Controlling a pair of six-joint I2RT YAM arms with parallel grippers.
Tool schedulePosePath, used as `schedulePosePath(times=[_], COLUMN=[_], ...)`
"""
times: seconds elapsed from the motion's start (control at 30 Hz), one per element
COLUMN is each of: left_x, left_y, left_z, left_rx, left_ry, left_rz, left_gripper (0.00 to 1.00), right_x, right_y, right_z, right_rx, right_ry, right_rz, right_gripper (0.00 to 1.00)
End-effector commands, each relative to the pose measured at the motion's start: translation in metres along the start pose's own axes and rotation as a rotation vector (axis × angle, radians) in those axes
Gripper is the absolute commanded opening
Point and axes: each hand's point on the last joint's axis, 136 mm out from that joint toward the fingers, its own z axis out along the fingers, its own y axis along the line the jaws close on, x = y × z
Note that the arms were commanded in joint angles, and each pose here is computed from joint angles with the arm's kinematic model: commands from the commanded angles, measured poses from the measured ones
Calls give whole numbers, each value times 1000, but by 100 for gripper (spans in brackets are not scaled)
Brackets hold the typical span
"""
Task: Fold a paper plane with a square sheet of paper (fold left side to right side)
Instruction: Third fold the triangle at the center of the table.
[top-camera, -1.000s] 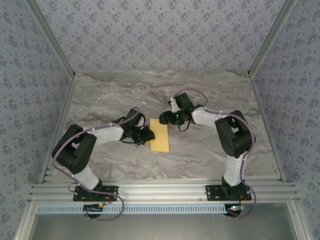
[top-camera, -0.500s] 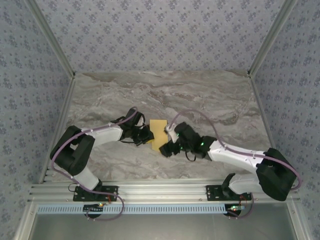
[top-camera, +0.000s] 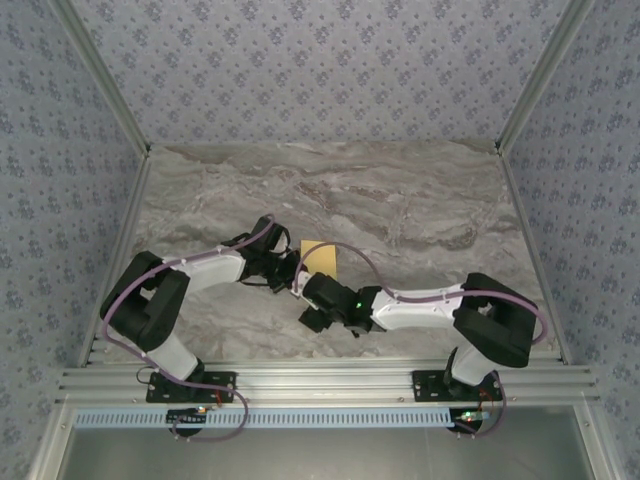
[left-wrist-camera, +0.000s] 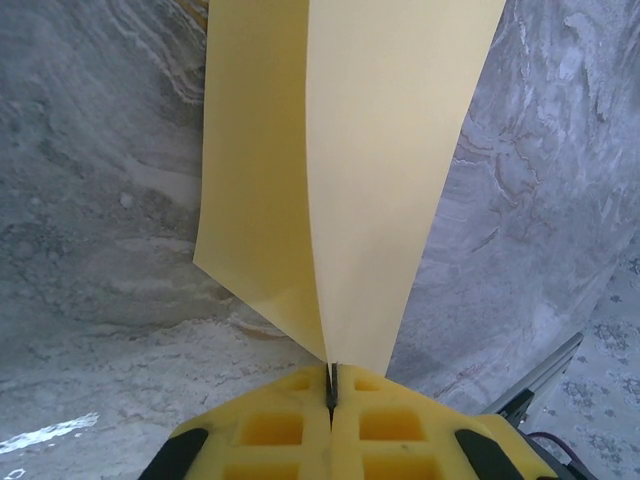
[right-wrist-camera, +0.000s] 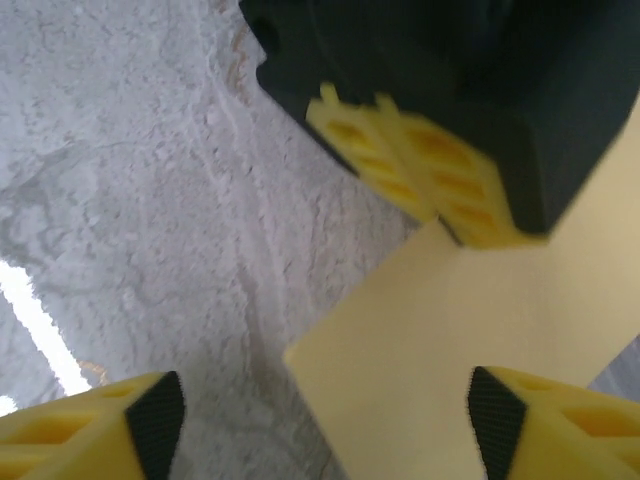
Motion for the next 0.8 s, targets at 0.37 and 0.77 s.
schedulePosePath(times=[0.37, 0.77], left_x=[-3, -30], left_y=[-7, -22], left_z=[-13, -55], left_rx=[9, 38], left_ry=[6, -41], left_rz=[17, 115], left_gripper=[13, 40], right_x=[-10, -1], right_y=[-7, -3], right_z=[2, 7], right_rx=[-17, -164], right_ry=[-25, 6], right_rz=[40, 92], right_gripper=[3, 0])
